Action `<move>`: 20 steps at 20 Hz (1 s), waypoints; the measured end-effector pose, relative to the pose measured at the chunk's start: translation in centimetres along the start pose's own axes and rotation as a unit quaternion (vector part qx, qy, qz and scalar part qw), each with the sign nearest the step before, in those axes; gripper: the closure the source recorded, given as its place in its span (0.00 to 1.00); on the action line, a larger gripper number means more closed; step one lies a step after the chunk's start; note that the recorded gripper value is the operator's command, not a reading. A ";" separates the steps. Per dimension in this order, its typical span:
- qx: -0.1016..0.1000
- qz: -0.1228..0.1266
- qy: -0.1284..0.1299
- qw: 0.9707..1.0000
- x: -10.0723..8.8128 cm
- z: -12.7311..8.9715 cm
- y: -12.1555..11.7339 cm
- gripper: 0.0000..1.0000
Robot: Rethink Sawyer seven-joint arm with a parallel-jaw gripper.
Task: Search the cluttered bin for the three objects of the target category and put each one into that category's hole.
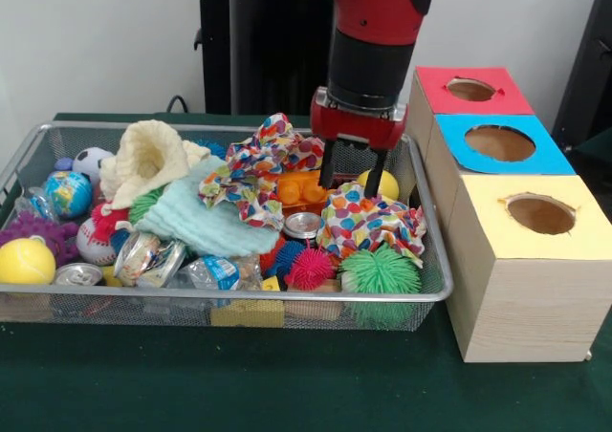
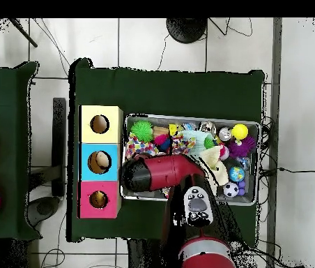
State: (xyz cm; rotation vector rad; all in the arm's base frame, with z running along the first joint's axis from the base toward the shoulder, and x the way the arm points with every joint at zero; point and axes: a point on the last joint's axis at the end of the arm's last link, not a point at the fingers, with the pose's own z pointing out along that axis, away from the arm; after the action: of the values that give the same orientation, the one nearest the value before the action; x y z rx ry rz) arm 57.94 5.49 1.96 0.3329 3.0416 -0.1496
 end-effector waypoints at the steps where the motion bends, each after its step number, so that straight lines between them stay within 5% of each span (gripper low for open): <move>1: 0.000 0.004 -0.001 1.000 0.4 0.9 -0.2 0.00; 6: -0.002 0.014 -0.009 1.000 1.0 2.8 -0.4 0.00; 11: -0.020 0.040 -0.045 0.998 -0.3 3.7 -0.1 0.00; 20: -0.026 0.099 -0.031 0.994 -0.8 5.5 -2.3 0.00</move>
State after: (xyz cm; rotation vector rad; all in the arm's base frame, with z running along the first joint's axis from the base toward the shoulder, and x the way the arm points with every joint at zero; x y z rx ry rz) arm 58.58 2.48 -3.17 0.6105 2.9239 -0.0675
